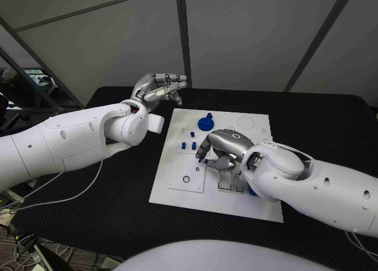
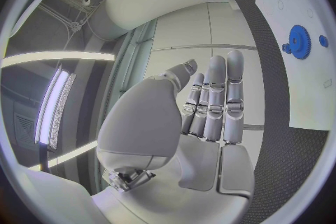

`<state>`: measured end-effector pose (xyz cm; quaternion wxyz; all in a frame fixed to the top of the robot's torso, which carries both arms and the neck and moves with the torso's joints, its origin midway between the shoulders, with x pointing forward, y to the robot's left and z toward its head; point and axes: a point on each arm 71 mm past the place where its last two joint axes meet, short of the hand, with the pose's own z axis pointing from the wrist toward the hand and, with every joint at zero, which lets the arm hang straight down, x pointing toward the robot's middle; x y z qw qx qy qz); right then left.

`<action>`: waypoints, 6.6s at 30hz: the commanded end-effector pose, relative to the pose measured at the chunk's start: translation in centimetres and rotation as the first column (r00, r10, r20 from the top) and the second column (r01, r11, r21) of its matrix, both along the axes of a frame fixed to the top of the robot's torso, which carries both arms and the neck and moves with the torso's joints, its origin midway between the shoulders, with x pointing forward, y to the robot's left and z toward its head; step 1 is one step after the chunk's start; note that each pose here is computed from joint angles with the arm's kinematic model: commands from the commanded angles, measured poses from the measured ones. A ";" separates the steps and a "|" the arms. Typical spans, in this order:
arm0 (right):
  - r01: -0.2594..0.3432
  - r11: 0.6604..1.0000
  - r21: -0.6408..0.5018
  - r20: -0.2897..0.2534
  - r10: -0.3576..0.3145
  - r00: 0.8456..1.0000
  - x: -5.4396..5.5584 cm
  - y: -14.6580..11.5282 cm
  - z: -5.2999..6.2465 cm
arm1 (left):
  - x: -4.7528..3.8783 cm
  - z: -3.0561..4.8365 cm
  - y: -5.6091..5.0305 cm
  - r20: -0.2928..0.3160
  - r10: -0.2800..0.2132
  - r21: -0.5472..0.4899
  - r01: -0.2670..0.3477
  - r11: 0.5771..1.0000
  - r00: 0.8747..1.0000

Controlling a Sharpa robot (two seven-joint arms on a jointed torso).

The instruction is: Assemble the parts on the task board

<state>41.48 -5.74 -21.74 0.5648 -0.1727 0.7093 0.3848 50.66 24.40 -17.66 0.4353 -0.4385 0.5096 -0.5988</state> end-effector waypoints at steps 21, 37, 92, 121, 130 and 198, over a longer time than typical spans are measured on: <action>-0.020 0.997 -0.071 -0.031 0.018 0.999 -0.3 0.6 -1.4 | 0.09 0.09 -0.2 -0.002 -0.009 -0.007 0.009 1.000 1.000; -0.034 0.996 -0.085 -0.030 0.032 0.999 -0.4 1.1 -1.7 | 0.11 0.07 -0.3 -0.004 -0.014 -0.008 0.014 1.000 1.000; -0.045 0.998 -0.035 -0.031 0.044 0.999 -1.1 0.6 -1.3 | 0.37 -0.14 -0.3 -0.014 -0.014 -0.006 0.014 1.000 1.000; 0.031 0.998 0.052 0.032 -0.032 0.999 -0.9 -1.8 -0.2 | 0.52 -0.32 0.2 -0.023 -0.005 0.001 0.005 1.000 1.000; 0.171 0.985 -0.028 -0.015 -0.172 0.985 1.5 -7.8 2.1 | 0.38 -0.32 0.3 -0.025 -0.008 0.001 0.008 1.000 1.000; 0.240 0.970 0.027 0.080 -0.241 0.967 2.0 -9.5 4.2 | 0.52 -0.60 0.3 -0.028 -0.005 0.003 0.005 1.000 1.000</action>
